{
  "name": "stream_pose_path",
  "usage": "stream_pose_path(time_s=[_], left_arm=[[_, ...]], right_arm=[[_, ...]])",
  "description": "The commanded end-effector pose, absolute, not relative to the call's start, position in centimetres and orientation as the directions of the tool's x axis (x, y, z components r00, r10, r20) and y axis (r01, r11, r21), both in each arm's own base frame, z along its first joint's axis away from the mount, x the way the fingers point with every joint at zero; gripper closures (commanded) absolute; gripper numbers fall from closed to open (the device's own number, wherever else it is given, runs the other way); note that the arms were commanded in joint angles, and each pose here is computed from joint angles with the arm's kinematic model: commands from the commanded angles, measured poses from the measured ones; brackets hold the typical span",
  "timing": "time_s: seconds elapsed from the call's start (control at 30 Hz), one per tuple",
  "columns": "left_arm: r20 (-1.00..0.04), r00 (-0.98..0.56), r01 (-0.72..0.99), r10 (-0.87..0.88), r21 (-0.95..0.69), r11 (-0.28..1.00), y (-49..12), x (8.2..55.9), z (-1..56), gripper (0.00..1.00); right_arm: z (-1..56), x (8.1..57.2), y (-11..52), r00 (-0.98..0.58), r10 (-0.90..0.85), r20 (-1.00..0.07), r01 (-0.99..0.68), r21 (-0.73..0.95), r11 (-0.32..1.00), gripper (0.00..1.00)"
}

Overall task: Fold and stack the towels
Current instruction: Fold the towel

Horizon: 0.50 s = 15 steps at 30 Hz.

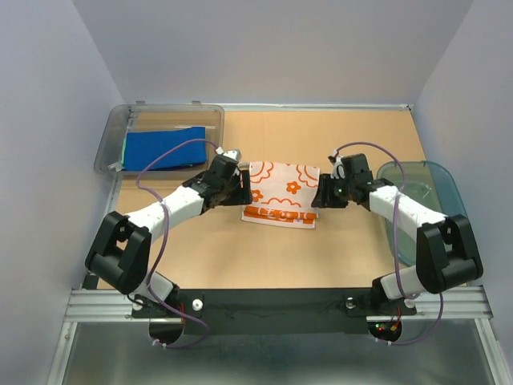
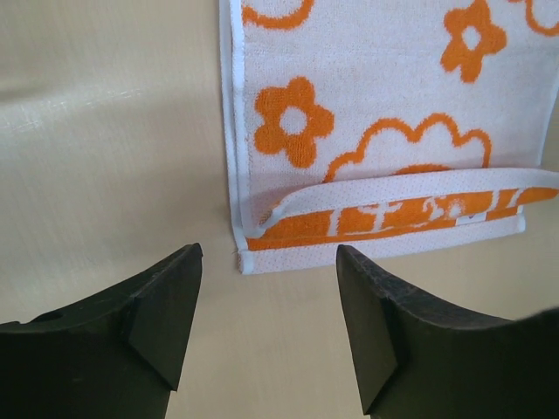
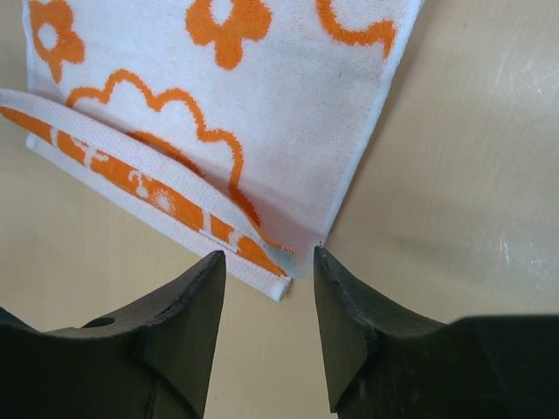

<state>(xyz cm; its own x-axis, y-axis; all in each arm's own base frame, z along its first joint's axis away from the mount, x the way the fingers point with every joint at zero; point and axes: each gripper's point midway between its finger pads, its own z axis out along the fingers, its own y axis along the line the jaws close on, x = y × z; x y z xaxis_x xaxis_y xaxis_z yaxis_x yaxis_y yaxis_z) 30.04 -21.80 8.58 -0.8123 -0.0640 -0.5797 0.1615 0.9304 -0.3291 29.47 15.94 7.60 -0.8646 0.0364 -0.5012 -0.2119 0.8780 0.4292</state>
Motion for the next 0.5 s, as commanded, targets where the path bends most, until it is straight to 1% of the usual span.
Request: stream_pose_path(time_s=[0.0,0.13,0.2,0.33,0.43,0.47], left_arm=[[-0.627,-0.769,0.144,-0.126,-0.362,0.921,-23.1,32.5,10.9,0.30],[-0.628,-0.767,0.141,-0.132,-0.365,0.920,-24.0,33.9,10.9,0.34],[-0.615,-0.780,0.152,-0.114,-0.362,0.920,-24.8,34.5,10.2,0.36],[-0.580,-0.812,0.174,-0.065,-0.346,0.922,-25.6,33.7,8.4,0.43],[-0.555,-0.831,0.174,-0.046,-0.337,0.925,-25.4,32.2,7.1,0.49],[-0.553,-0.832,0.169,-0.051,-0.340,0.925,-25.2,31.7,7.2,0.50]], right_arm=[[9.6,32.1,17.1,-0.823,0.056,-0.565,-0.256,0.458,0.851,0.50],[9.0,33.1,17.6,-0.825,0.066,-0.561,-0.251,0.470,0.846,0.50],[8.1,33.0,17.9,-0.840,0.058,-0.539,-0.249,0.478,0.842,0.50],[6.9,31.9,18.6,-0.860,0.031,-0.509,-0.264,0.496,0.827,0.53],[6.5,30.3,18.8,-0.866,0.000,-0.500,-0.290,0.503,0.814,0.57],[6.6,29.6,19.0,-0.868,-0.009,-0.496,-0.303,0.516,0.801,0.58]])
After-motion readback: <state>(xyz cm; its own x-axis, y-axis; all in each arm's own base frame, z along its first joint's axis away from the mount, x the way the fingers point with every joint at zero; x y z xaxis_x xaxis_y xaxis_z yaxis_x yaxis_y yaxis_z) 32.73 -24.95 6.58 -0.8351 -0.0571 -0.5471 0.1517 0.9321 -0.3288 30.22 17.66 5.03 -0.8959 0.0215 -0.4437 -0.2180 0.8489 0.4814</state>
